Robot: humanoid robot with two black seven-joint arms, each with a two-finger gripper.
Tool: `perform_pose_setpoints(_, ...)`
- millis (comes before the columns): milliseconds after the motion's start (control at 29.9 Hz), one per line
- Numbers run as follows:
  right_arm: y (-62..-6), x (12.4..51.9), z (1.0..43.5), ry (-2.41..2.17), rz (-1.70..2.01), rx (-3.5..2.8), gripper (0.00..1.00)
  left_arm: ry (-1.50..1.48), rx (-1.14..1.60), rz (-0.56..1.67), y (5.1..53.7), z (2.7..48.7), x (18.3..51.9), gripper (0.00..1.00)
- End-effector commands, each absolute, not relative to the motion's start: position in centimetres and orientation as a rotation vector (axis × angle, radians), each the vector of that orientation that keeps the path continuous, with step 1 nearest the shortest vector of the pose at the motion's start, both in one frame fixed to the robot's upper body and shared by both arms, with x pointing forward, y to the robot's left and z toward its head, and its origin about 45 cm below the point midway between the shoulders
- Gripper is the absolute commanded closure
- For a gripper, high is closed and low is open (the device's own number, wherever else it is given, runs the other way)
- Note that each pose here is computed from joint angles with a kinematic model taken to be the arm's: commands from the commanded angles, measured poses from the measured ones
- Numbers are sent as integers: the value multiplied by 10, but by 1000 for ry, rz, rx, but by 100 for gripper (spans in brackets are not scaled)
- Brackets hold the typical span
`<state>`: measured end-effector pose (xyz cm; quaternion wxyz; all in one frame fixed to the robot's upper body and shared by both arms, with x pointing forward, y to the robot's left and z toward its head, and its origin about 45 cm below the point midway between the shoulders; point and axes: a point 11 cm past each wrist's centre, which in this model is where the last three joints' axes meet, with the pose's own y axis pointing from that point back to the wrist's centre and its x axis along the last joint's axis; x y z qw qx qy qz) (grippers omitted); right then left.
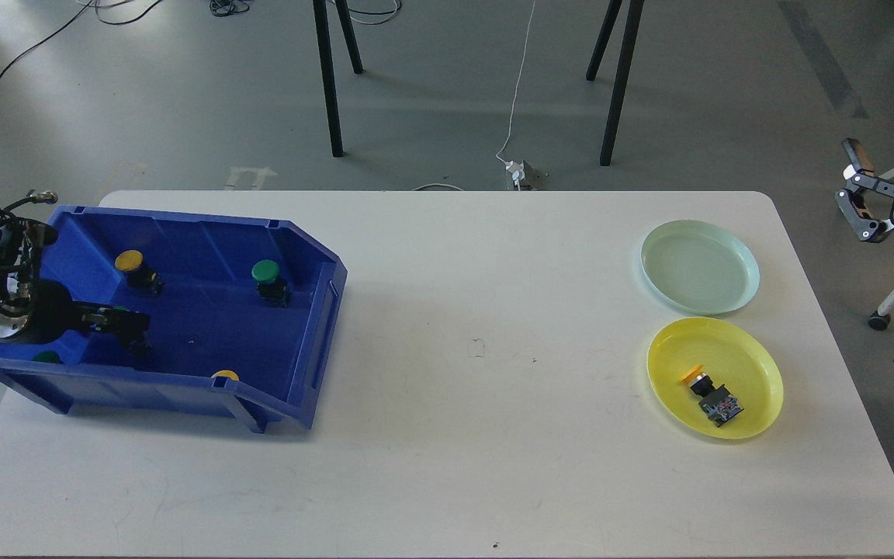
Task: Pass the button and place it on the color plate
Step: 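Reach the left gripper into the bin and grasp a green button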
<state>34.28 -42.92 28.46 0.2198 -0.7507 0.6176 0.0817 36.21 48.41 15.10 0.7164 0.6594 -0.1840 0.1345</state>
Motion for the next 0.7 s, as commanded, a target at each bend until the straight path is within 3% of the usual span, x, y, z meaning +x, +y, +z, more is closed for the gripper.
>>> perform_pose_setpoints(0,-430,341,282,1714,232,-2076,4,-410,1448,289,477,147,364,19)
perform_pose_setpoints(334,-431,339,279,1721,241,-2076,4,-405,1448,285,476,145,363,39)
perform_pose_setpoints(435,-431,339,279,1721,241,-2076,4,-407,1449,284,476,145,363,54)
perform_pose_setpoints(535,-431,339,278,1723,244,-2077,4,-412,1450,280,476,145,363,83)
perform_pose_setpoints(568,-431,339,278,1724,244,-2076,4,-409,1449,282,476,145,363,89)
perform_pose_setpoints(669,-431,338,277,1726,247,-2076,4,-409,1450,283,476,145,363,90)
